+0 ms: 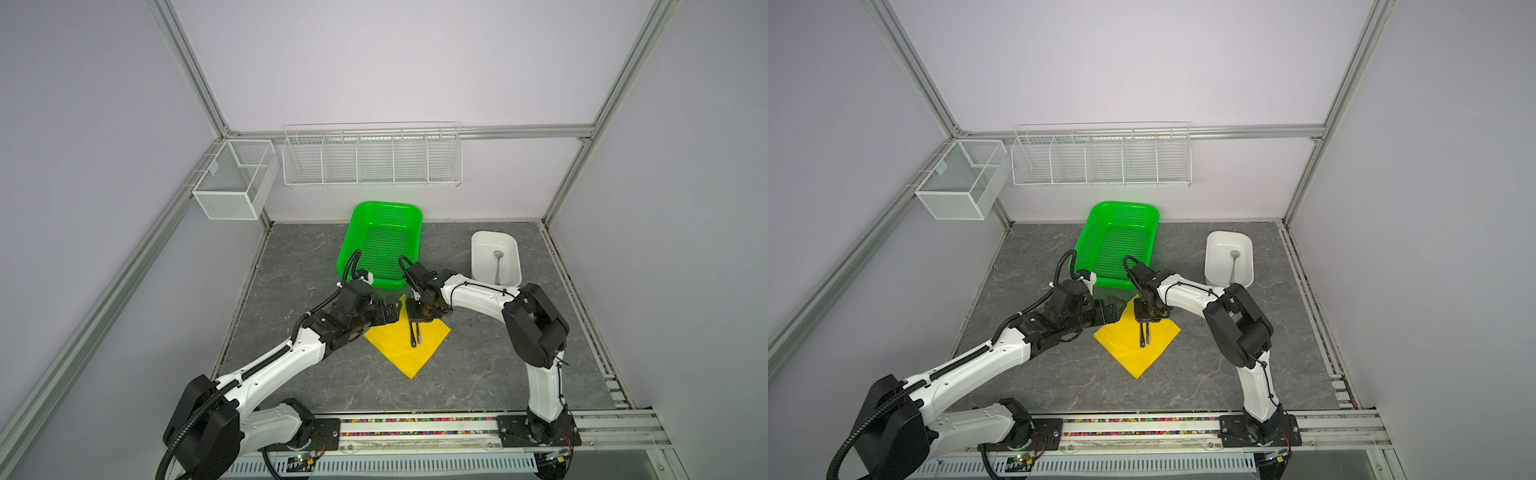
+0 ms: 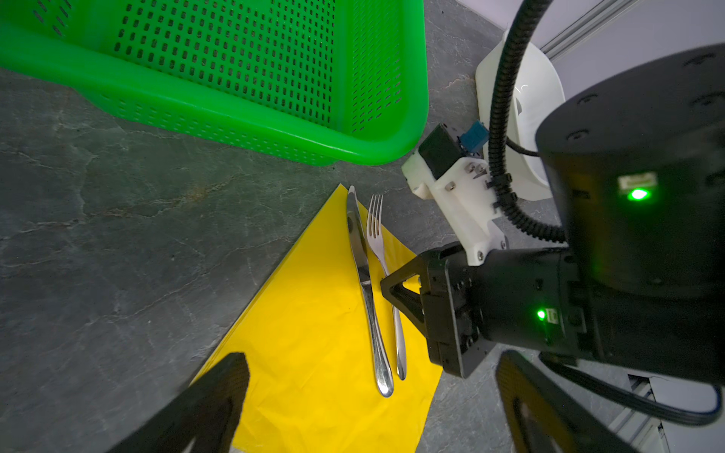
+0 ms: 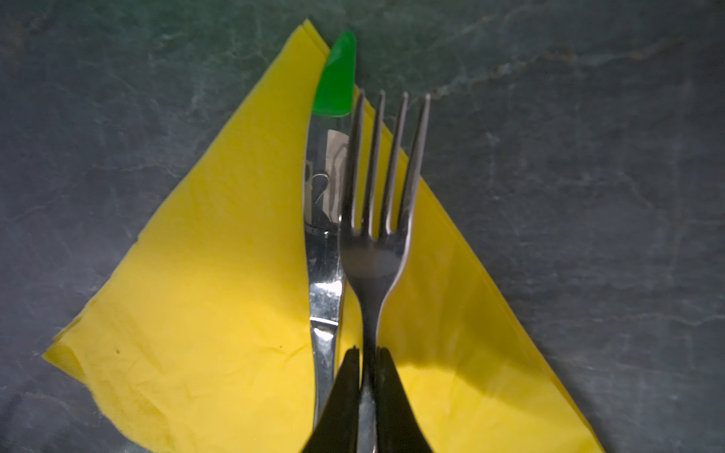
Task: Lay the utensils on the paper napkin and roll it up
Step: 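Hold the fork on the napkin with the right gripper, adjusting its position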
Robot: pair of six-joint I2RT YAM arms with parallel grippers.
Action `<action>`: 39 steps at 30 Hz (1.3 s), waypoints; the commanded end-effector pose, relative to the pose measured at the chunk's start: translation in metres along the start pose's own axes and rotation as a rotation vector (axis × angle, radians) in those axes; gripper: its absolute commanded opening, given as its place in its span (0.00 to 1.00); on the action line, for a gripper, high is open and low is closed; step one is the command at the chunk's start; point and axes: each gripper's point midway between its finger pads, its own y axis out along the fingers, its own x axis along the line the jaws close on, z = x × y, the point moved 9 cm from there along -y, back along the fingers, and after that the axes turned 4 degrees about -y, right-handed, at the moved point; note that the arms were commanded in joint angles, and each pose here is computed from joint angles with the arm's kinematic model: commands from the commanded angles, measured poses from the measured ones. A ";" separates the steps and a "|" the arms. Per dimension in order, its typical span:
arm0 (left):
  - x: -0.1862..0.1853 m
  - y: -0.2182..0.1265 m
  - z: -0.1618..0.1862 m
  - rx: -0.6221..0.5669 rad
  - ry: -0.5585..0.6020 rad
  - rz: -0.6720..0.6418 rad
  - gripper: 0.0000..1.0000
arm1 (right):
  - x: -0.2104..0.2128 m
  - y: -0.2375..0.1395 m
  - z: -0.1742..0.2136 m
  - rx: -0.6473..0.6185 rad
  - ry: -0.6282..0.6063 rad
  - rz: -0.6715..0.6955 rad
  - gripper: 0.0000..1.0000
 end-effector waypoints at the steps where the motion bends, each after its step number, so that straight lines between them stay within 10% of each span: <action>1: -0.008 -0.002 -0.010 -0.024 0.005 0.027 1.00 | -0.008 0.010 0.010 0.047 -0.004 0.042 0.13; 39: -0.009 0.001 -0.010 -0.013 0.006 0.023 1.00 | -0.004 -0.008 0.008 -0.023 -0.040 -0.055 0.17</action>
